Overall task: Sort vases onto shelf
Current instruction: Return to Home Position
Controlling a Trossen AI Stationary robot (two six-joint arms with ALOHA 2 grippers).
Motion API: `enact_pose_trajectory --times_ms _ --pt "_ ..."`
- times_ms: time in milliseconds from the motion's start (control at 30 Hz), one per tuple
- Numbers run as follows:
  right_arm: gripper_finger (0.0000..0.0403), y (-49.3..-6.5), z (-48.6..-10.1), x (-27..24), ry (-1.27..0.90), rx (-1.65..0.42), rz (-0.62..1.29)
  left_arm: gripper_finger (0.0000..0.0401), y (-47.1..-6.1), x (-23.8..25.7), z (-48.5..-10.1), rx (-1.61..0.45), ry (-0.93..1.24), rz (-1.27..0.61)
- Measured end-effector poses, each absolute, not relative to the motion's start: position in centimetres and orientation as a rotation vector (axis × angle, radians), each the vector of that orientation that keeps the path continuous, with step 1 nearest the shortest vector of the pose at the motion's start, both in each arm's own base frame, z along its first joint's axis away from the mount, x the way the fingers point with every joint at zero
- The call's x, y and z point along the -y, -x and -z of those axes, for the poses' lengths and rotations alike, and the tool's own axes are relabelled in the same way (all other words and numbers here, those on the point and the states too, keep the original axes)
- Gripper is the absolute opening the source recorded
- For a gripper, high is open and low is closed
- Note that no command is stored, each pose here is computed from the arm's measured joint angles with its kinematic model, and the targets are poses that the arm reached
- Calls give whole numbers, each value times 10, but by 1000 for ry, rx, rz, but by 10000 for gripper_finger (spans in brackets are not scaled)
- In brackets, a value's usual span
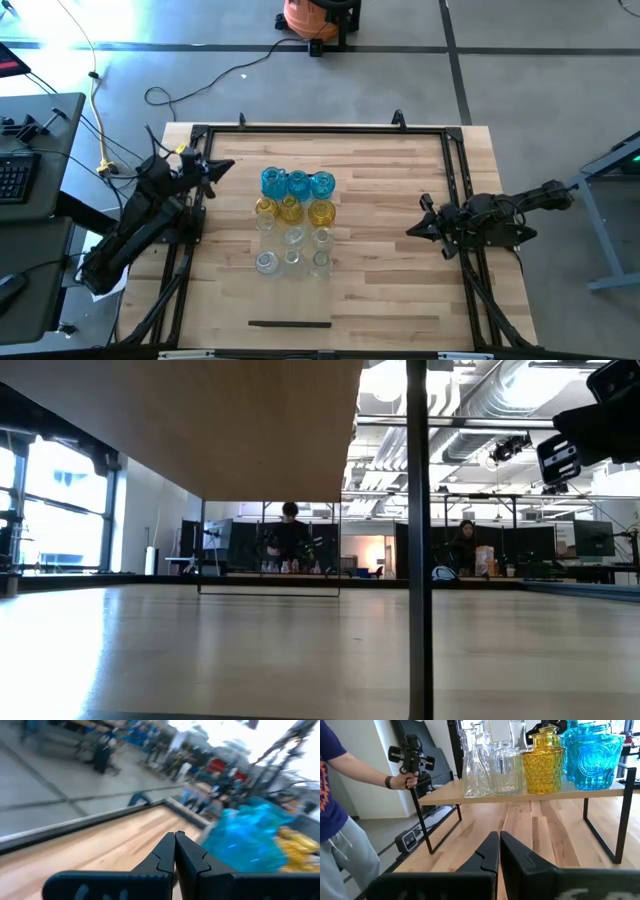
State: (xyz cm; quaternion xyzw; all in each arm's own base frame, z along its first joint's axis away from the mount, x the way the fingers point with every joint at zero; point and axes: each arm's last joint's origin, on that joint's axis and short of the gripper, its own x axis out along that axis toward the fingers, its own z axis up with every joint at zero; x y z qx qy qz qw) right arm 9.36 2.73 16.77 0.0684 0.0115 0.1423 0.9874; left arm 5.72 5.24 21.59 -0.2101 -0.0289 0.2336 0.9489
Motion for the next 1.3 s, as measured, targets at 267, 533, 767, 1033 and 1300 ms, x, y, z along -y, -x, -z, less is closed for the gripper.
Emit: enact_pose_trajectory --times_ms 267,533,767,1033,1300 --pt "0 -94 -168 -27 -131 -23 -286 1 -63 -45 -219 88 333 -385" --pt "0 -94 -168 -27 -132 -23 -286 1 -69 -36 -217 51 344 -277" --pt "0 -94 -168 -27 -134 -24 -286 1 -73 -29 -218 55 333 -264" --pt "0 -94 -168 -27 -132 -24 -286 1 -91 -17 -193 166 324 14" --pt "0 -94 -168 -27 -121 -23 -286 1 -97 -8 -174 64 303 49"
